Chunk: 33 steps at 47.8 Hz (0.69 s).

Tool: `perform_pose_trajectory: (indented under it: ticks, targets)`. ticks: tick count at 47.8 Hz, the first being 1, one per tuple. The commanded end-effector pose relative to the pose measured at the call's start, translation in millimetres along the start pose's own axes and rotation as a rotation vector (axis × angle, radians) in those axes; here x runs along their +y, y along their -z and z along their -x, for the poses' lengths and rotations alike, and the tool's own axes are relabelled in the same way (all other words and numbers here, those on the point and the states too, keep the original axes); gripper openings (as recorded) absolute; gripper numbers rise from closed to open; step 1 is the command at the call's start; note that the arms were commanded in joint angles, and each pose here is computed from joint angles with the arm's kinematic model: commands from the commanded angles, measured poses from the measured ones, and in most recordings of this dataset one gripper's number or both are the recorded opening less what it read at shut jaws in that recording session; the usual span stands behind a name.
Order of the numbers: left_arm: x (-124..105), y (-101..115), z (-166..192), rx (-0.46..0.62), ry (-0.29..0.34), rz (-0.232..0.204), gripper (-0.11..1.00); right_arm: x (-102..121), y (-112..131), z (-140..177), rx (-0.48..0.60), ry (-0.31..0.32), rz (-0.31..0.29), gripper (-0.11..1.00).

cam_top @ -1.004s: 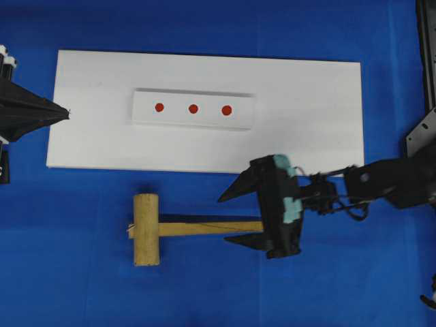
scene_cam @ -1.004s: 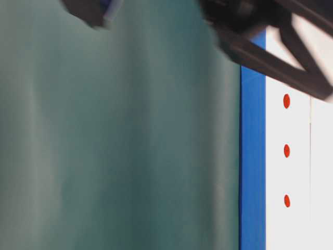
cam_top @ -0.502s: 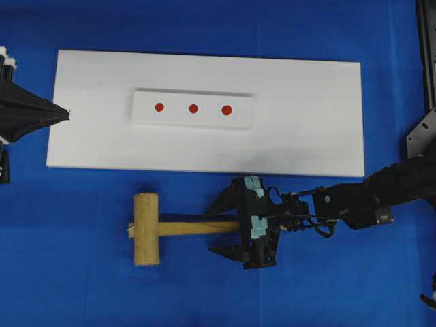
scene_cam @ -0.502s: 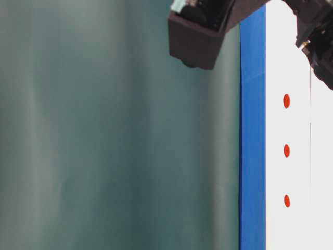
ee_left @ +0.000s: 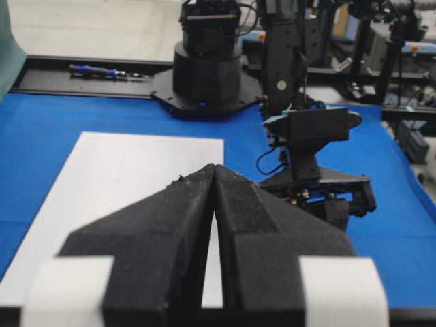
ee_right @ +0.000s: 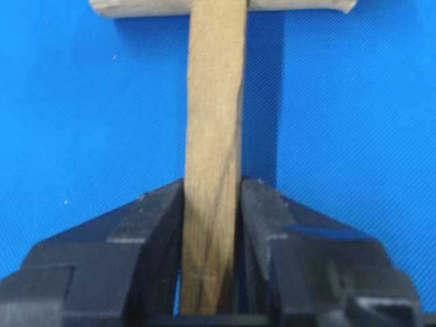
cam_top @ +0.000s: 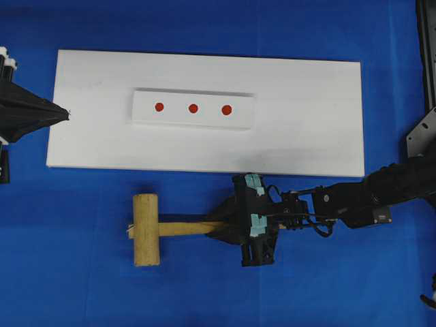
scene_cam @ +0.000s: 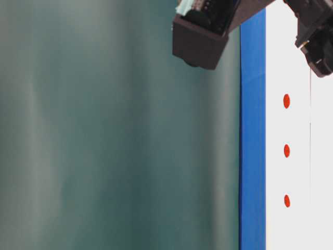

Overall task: Hit the mark with a hammer.
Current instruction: 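Close the right gripper on the mallet handle near its end, then lift the mallet and swing it over the board toward the left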

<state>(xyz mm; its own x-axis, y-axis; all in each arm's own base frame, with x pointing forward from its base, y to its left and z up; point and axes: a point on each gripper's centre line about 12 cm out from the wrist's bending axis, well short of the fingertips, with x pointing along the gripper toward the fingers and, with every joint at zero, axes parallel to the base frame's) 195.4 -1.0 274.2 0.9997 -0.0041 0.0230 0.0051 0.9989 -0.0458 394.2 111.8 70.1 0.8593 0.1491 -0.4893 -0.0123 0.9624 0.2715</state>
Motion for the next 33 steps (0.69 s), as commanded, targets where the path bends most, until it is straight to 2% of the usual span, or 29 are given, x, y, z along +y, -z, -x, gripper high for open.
perform_pose_trajectory:
  ticks: [1,7,21,33]
  targets:
    - [0,-3,-1,-0.008,-0.001,0.002,0.00,6,-11,0,-0.033,-0.015,-0.001,0.09]
    - [0,-3,-2,-0.003,-0.001,0.002,0.00,9,-21,4,-0.056,-0.024,-0.005,0.09]
    - [0,-1,-1,0.008,-0.002,0.002,0.00,24,-68,38,-0.152,-0.070,-0.009,0.09]
    - [0,-2,-1,0.006,-0.002,0.003,0.00,36,-101,69,-0.176,-0.099,0.045,0.09]
